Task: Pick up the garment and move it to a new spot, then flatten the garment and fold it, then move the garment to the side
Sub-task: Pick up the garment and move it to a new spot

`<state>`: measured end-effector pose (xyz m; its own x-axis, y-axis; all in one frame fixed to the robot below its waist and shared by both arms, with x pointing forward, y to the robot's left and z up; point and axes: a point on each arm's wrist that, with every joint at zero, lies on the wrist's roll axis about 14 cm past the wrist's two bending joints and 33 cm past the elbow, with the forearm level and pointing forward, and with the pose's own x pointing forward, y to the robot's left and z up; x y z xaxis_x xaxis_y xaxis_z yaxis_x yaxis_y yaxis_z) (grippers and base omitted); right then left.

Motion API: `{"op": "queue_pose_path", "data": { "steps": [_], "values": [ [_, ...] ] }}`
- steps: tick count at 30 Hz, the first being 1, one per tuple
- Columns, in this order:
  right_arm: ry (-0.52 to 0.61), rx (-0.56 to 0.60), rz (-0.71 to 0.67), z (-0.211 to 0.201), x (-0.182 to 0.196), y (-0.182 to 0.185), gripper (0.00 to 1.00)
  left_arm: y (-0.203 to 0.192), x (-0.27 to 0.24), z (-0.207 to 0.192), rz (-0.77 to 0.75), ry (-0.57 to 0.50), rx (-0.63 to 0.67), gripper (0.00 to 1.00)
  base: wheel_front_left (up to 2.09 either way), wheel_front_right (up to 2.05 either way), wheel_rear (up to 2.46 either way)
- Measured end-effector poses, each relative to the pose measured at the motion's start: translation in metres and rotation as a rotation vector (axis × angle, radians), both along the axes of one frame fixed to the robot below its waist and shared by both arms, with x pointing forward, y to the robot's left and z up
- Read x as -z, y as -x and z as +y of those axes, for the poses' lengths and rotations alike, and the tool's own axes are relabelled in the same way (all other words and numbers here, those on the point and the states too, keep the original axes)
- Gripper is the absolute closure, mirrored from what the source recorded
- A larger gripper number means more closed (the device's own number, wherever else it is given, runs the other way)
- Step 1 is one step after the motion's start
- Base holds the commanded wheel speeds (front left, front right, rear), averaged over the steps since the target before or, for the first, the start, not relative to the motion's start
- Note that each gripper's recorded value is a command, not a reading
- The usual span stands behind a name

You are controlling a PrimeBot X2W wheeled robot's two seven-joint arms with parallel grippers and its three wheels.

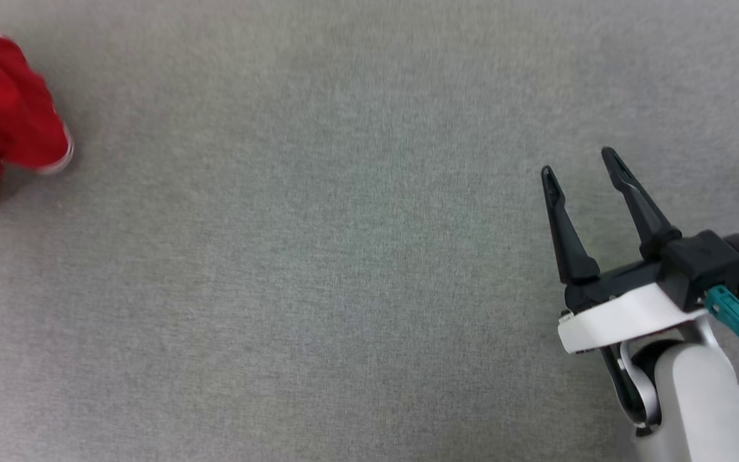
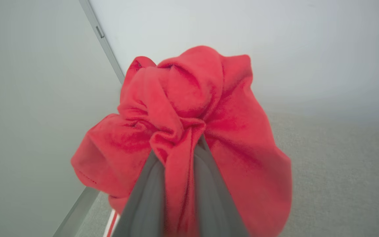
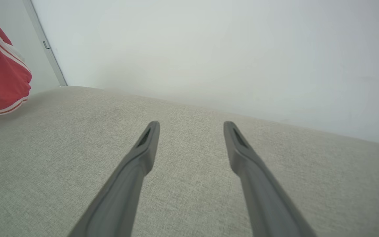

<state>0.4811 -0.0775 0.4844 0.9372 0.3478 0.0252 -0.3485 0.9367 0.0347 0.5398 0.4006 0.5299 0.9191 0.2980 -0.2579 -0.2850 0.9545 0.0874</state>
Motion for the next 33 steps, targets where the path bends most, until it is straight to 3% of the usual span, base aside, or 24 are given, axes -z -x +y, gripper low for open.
{"op": "queue_pose_path", "data": {
  "steps": [7,14,21,26,33],
  "values": [
    [-0.016,0.050,-0.043,-0.019,-0.031,0.026,0.00,0.001,-0.081,-0.043,-0.302,-0.066,0.106,1.00,0.00,0.00,0.00],
    [-0.012,0.128,-0.076,-0.048,-0.053,0.057,0.00,0.003,-0.109,-0.130,-0.423,-0.010,0.278,1.00,0.00,0.00,0.00],
    [-0.003,0.238,-0.077,-0.087,-0.062,0.090,0.00,0.011,-0.094,-0.266,-0.393,0.151,0.558,1.00,0.00,0.00,0.00],
    [0.002,0.318,-0.083,-0.113,-0.067,0.111,0.00,0.041,-0.050,-0.367,-0.248,0.247,0.784,1.00,0.00,0.00,0.00],
    [0.009,0.417,-0.055,-0.145,-0.059,0.127,0.00,0.098,0.034,-0.445,-0.003,0.321,0.982,1.00,0.00,0.00,0.00]
  ]
}}
